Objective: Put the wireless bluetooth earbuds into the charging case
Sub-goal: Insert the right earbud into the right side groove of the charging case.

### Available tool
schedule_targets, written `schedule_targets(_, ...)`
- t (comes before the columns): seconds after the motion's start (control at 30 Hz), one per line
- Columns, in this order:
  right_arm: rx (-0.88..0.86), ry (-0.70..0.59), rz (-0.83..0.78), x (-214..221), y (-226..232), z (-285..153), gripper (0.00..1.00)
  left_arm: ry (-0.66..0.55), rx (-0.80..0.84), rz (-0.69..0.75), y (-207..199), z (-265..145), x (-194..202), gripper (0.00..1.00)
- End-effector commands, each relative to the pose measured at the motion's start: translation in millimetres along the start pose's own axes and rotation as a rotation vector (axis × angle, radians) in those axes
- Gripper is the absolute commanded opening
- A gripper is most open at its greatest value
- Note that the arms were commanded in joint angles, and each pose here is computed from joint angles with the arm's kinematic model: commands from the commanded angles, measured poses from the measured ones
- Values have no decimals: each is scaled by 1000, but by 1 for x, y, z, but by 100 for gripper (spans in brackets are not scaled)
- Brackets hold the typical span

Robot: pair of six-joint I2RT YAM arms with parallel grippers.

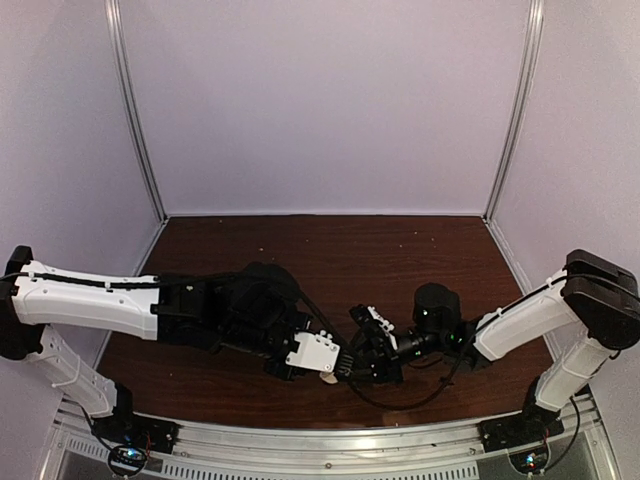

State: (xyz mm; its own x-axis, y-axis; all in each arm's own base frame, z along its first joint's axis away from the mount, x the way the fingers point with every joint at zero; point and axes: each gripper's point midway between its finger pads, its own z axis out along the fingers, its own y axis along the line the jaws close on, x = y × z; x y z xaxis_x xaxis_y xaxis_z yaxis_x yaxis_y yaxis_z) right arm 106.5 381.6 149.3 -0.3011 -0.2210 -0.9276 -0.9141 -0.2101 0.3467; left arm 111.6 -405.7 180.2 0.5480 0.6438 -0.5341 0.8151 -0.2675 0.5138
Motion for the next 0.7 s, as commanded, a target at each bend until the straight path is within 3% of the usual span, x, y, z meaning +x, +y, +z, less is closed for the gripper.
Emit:
schedule_targets(0.0,-21,-30,-32,-16,3,7,0,6,-56,30,13,2,-10,3)
schedule_targets(0.67,-120,-99,-116,-41,31,4,0,10,-52,151,-6,3,-28,6)
